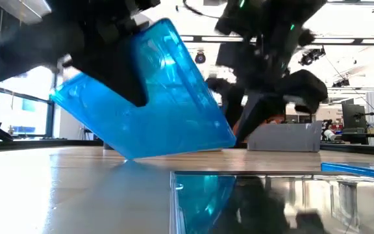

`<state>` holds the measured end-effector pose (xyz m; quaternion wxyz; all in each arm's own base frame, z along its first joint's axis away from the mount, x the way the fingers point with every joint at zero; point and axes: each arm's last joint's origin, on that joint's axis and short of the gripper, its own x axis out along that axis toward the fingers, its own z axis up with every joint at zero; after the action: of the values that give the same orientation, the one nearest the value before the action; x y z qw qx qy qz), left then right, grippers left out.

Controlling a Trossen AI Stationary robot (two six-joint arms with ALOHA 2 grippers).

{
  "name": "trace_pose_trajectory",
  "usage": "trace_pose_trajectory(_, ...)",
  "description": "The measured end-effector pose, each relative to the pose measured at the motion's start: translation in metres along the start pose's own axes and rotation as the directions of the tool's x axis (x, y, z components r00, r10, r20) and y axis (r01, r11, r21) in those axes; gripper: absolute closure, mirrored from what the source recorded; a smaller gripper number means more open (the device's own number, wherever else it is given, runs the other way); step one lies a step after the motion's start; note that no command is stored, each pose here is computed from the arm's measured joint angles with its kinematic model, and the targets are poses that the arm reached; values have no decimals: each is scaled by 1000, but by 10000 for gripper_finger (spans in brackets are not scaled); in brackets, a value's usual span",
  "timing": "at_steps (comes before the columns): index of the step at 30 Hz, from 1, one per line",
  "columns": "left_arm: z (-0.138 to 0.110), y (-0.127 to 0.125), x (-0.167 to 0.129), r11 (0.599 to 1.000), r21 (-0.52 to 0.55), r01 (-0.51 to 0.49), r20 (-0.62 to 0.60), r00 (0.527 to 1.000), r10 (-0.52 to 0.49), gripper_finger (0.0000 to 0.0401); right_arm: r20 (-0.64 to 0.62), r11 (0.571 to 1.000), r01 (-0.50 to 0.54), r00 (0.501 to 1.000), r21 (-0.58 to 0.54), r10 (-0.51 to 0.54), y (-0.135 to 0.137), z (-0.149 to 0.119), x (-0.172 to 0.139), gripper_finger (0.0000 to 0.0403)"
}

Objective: Pick & place jewel cases by type
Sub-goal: Put the left blue CD case into the gray bin

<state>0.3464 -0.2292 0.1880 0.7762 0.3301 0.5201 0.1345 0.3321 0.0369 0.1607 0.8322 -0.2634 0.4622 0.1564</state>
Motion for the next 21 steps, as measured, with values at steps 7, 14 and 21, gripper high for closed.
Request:
trace_pose_trajectory(7, 20, 47, -12, 959, -280, -45, -30, 999, 38, 395, -120, 948, 319, 942, 16, -315, 0, -3, -88, 245)
trace_pose_trajectory(14, 34, 127, -1, 889, -446, -103, -111, 992, 59, 395, -82, 814, 566, 825, 130, -560, 3, -20, -175, 245)
trace_pose_trajectory(21, 33, 227, 35, 798, -602, -39, -144, 988, -60, 395, 103, 785, 499, 817, 367, -567, 10, -38, -228, 245)
